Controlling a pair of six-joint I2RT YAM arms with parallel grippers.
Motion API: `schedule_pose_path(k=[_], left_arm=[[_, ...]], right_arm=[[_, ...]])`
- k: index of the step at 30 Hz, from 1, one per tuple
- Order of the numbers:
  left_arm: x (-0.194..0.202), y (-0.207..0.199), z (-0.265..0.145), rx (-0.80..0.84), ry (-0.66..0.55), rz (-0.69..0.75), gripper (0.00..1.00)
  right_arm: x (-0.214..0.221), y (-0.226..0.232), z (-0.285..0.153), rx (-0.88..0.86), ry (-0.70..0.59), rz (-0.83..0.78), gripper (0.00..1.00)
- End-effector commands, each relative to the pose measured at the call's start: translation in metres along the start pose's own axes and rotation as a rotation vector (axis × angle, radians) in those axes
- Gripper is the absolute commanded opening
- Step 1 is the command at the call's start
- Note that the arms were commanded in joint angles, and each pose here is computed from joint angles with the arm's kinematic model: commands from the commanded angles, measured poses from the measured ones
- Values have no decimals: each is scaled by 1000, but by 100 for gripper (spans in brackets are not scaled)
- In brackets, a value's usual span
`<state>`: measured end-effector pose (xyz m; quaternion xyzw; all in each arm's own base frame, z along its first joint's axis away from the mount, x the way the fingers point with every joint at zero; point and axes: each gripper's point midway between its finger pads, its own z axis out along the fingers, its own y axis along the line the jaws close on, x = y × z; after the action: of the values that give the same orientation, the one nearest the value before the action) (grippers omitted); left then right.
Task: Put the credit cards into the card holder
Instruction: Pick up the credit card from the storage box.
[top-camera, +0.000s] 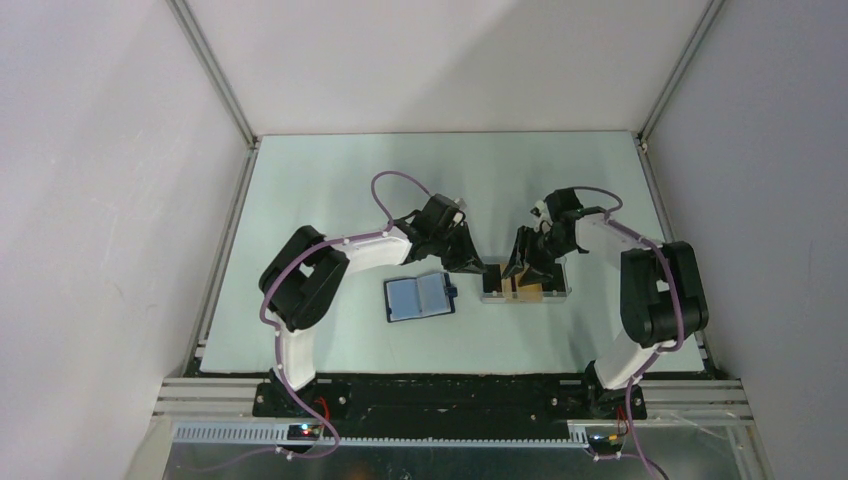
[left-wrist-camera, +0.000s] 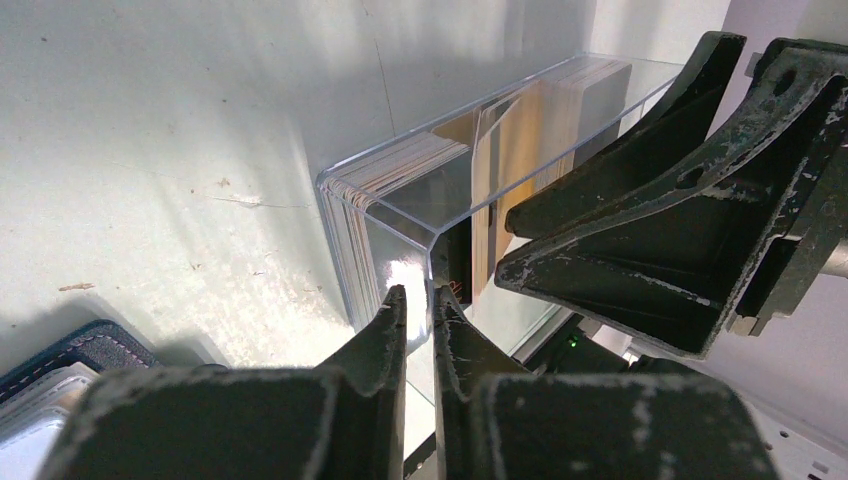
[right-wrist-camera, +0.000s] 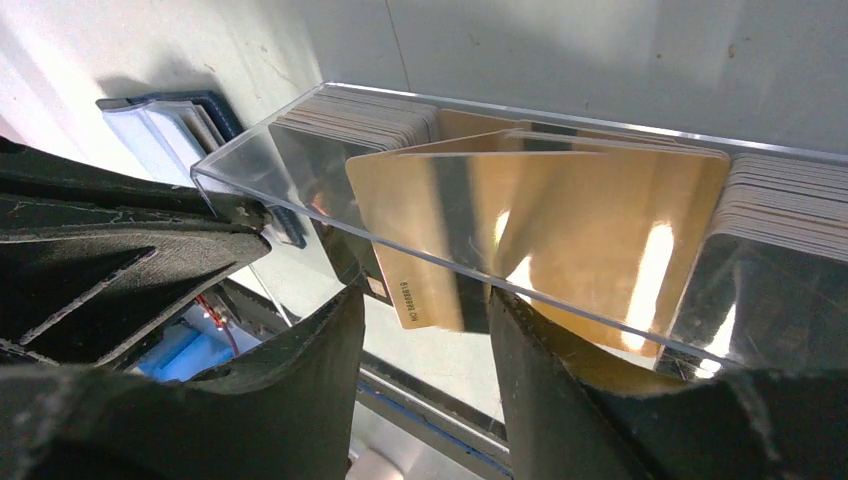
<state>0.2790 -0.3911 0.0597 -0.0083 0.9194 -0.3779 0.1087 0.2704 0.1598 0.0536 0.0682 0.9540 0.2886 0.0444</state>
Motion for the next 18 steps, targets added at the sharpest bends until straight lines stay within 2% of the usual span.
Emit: schedule_pose_path(k=[1,11,18], left_arm=[[45,100,18,-319,110,-13,0],[45,100,19,-318,114,-11,0],[45,99,19,-317,113,-11,0]], right_arm=[[-10,1,-14,41,-66,-35,55],[-10,-9,-14,237,-76,-133,60],[-7,10,-2,216,-53,-169,58]])
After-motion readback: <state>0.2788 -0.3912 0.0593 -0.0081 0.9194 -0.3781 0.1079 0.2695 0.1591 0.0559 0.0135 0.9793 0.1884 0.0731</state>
